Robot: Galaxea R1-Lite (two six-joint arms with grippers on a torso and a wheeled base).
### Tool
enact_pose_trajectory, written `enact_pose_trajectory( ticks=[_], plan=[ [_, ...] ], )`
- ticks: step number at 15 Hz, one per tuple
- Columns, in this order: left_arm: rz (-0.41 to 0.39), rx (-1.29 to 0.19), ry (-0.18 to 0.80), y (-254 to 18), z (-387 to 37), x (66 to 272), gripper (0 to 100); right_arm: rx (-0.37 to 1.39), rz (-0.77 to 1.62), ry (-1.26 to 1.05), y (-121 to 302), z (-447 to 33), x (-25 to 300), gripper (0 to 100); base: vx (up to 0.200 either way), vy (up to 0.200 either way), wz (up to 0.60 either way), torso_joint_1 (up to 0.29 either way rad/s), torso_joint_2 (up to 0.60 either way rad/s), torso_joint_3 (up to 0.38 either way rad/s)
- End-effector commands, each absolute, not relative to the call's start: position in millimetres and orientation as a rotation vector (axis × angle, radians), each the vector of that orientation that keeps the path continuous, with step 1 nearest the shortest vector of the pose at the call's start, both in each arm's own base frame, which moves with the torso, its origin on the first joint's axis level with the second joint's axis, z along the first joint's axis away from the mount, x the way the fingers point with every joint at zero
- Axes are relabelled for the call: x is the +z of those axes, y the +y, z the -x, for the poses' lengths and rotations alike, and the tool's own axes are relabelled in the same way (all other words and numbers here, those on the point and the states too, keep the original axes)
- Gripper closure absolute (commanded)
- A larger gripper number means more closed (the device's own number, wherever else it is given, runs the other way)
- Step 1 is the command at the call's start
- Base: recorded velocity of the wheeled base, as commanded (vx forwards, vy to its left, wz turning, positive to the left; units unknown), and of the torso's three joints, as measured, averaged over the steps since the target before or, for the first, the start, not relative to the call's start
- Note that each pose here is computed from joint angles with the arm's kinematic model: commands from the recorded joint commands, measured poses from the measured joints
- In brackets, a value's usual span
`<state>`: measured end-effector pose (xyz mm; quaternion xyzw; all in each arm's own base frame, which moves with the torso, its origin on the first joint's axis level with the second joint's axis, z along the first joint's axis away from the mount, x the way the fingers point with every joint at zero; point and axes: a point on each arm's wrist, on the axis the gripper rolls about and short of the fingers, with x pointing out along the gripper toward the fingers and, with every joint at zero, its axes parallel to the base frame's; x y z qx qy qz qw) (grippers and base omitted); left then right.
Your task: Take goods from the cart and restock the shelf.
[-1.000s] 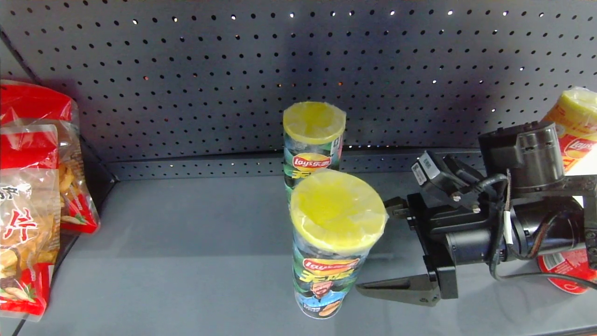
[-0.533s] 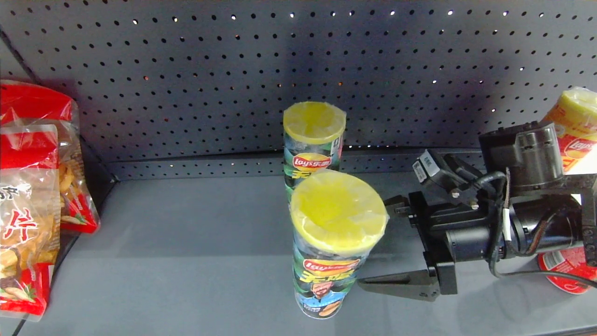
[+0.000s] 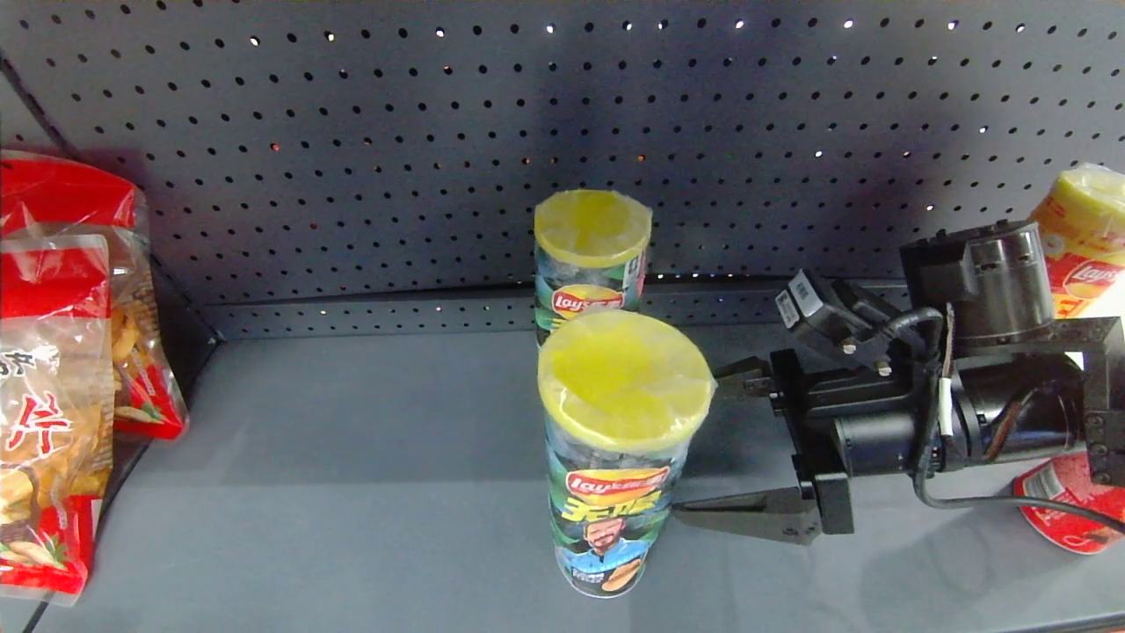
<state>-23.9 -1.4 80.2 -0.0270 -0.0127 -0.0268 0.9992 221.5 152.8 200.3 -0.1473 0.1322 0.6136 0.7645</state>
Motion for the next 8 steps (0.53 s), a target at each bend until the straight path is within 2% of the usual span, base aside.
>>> enact_pose_trajectory(
  ticks=[1,8],
  plan=[
    [0.054,-0.053,-0.025,-1.5,23.8,80.3,0,1.335,0.319,0.290,153.2,-222.7,199.4,0,0.000,0.000,0.00,0.000,0.00,0.000],
    [0.054,-0.053,-0.025,-1.5,23.8,80.3,0,1.324,0.315,0.304,142.5,-211.9,196.3,0,0.000,0.000,0.00,0.000,0.00,0.000]
  ],
)
